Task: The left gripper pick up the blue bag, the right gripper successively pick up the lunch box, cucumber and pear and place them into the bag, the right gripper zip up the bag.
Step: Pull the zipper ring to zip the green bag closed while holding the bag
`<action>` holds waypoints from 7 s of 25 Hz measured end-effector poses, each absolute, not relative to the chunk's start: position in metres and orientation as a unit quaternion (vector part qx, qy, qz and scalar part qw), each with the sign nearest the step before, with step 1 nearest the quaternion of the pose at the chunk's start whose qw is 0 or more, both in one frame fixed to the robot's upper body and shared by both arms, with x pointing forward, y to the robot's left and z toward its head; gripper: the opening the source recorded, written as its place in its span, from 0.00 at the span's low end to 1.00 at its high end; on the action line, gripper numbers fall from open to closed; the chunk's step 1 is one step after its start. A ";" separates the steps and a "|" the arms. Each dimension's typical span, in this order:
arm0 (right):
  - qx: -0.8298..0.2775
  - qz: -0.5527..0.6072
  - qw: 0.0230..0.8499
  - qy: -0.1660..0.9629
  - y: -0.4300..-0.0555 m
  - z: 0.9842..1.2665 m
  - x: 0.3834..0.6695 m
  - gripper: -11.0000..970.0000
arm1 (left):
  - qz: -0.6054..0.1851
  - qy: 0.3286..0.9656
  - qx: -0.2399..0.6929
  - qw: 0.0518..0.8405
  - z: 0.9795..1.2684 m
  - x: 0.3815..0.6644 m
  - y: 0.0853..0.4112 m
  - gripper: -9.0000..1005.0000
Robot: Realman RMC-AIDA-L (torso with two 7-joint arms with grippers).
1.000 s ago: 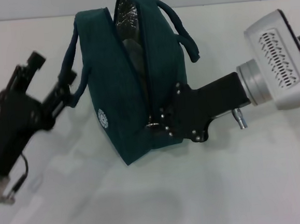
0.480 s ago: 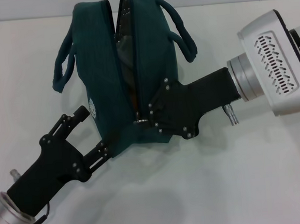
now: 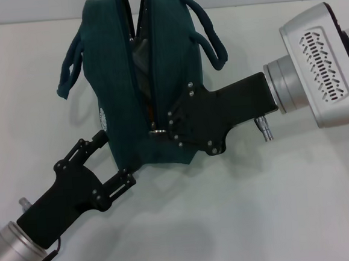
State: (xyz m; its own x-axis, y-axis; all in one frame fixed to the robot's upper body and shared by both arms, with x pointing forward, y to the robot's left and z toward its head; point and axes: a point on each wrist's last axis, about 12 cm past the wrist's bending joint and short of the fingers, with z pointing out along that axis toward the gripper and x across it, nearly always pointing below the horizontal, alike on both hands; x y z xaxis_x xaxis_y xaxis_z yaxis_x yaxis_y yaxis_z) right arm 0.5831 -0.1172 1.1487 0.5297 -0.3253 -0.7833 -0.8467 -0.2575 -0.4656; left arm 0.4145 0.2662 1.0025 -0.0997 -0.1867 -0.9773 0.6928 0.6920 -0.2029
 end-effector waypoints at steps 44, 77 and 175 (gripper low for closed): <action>-0.646 0.304 0.513 0.476 -0.157 1.138 0.579 0.13 | -0.258 0.638 0.298 0.662 1.007 0.457 0.252 0.08; -0.540 0.395 0.420 0.613 -0.179 1.087 0.541 0.37 | -0.319 0.567 0.352 0.673 1.021 0.447 0.235 0.07; -0.475 0.306 0.707 0.425 -0.191 1.114 0.537 0.03 | -0.236 0.590 0.366 0.680 1.009 0.450 0.239 0.12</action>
State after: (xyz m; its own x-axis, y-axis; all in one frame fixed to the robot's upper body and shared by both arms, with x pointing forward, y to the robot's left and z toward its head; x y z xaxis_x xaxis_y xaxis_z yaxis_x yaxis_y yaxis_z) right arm 0.5365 -0.1906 1.1144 0.4509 0.0295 -0.8921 -0.8371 0.3608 -0.4112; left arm 0.4499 0.2386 1.0085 0.1924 0.1107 -0.9751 0.7535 0.6198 0.2191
